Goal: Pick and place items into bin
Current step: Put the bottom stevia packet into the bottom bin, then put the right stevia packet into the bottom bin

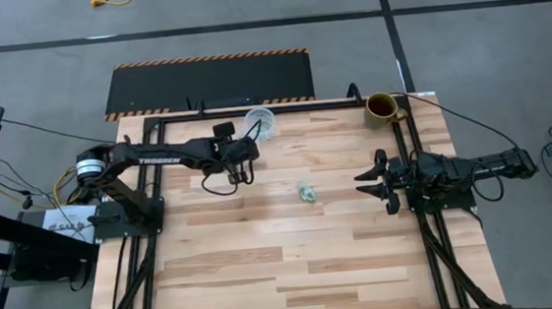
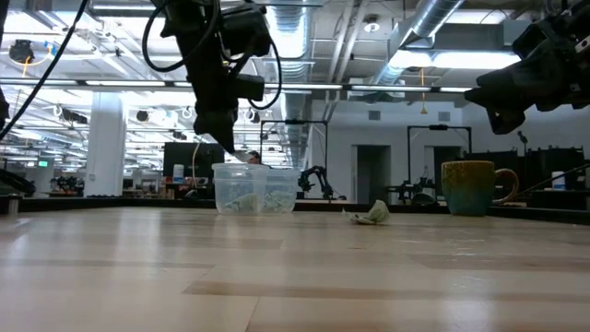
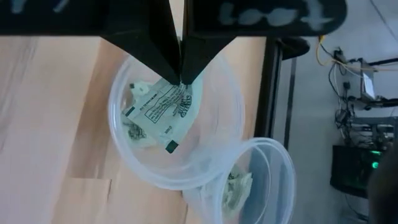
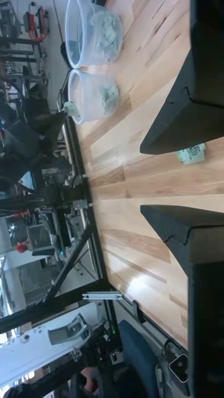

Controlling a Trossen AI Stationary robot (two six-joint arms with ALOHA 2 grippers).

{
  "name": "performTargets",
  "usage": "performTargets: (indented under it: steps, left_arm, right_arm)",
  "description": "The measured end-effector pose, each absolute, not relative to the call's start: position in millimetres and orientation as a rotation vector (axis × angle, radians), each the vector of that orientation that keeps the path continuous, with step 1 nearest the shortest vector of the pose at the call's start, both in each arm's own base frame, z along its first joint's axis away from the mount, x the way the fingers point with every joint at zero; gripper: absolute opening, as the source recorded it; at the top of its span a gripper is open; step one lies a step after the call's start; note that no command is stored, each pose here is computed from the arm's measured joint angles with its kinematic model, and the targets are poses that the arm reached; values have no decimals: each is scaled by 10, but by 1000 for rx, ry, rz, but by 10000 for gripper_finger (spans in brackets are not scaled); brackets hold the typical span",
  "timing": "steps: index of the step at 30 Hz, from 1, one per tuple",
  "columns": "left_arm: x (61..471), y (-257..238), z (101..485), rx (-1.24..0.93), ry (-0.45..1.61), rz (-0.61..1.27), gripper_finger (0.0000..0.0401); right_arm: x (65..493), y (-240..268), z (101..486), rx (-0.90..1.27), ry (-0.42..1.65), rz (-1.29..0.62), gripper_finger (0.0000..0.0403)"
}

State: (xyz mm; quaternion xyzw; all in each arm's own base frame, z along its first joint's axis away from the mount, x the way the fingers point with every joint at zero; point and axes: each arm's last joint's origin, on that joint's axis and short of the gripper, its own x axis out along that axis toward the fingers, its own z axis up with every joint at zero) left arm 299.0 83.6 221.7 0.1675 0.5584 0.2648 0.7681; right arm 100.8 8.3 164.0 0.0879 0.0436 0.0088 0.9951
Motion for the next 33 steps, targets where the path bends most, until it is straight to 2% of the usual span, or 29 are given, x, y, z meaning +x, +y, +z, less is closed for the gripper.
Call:
performTargets:
  steps: [9,21,25,30,33]
  left_arm:
    - [2987,1042,2243,394,1188,568,4]
    - [2900,1223,2203,264,1199,346,83]
    - [2914,1206,2204,252,1183,321,95]
    - [3047,1184,2301,128,975,269,93]
    - [3145,1170,2374,61,819,157,88]
  right_arm:
    - [1008,82,1640,176,87,17,136]
    - [1008,83,1640,176,87,18,136]
    - [1008,82,1640,176,87,17,136]
    - [1008,82,1640,176,87,17,136]
    - [1008,82,1640,176,87,17,136]
